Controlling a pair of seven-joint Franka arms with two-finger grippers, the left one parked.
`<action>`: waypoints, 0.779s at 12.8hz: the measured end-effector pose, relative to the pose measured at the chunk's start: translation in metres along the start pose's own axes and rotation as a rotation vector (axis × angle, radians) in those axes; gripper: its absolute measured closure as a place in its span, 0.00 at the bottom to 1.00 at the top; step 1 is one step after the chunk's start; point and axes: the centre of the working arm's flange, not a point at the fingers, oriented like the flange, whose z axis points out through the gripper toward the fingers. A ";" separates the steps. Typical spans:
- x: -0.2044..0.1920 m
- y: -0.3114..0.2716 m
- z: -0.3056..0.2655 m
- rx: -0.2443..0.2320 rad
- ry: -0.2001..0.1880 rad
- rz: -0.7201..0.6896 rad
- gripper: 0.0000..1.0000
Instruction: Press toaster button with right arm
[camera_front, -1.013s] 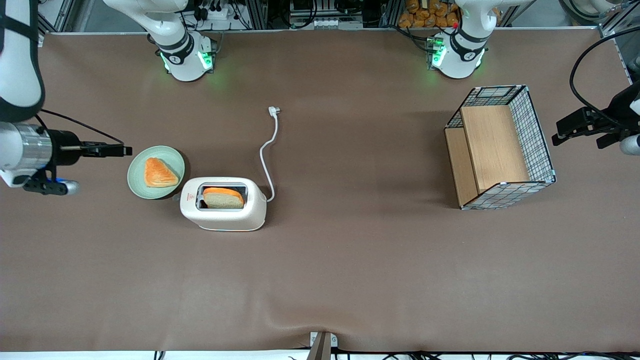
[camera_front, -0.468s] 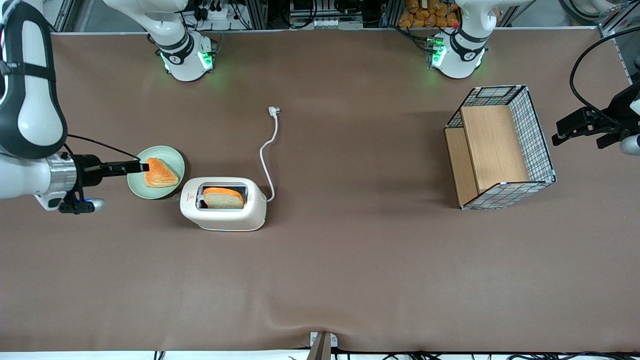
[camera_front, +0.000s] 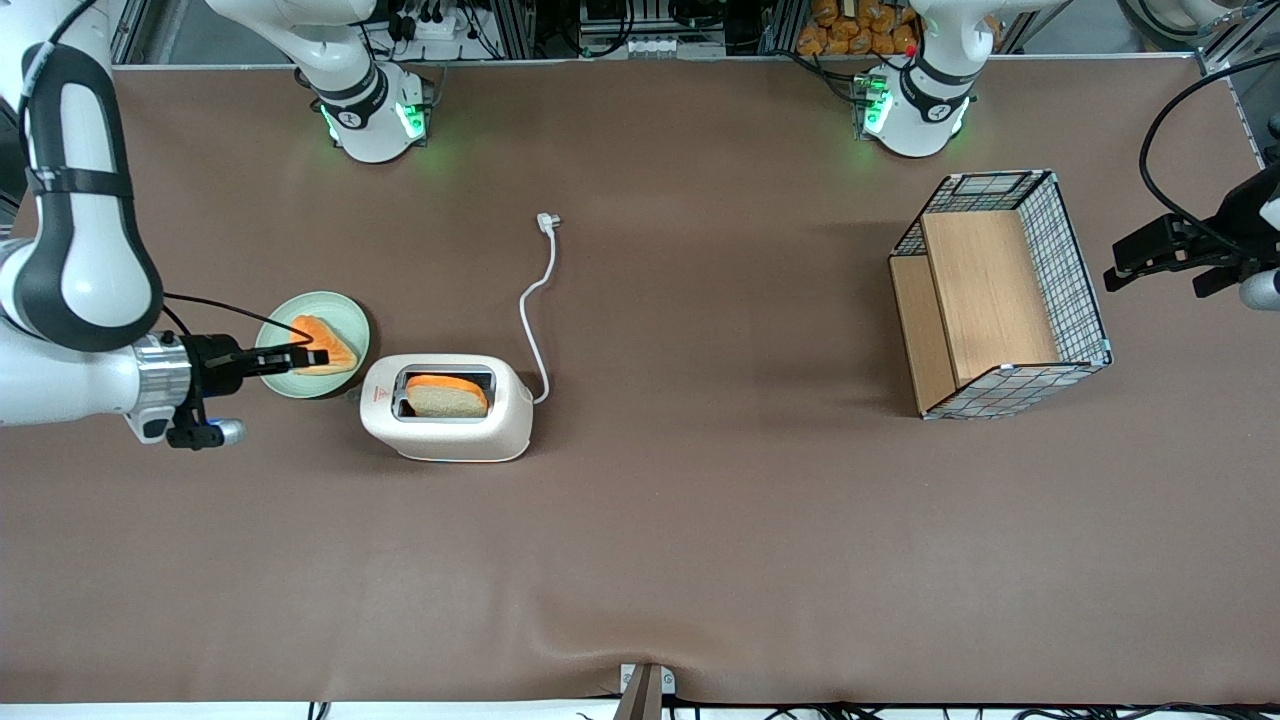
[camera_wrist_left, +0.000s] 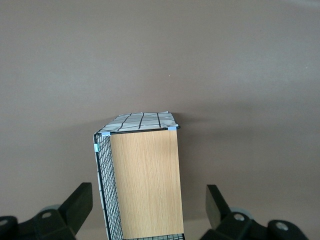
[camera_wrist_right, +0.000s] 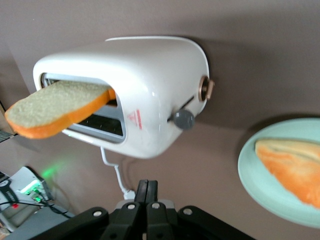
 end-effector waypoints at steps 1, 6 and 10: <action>0.005 0.002 0.008 0.011 0.003 -0.024 0.99; 0.017 0.009 0.015 0.063 0.044 -0.045 0.99; 0.021 0.024 0.020 0.093 0.053 -0.080 0.99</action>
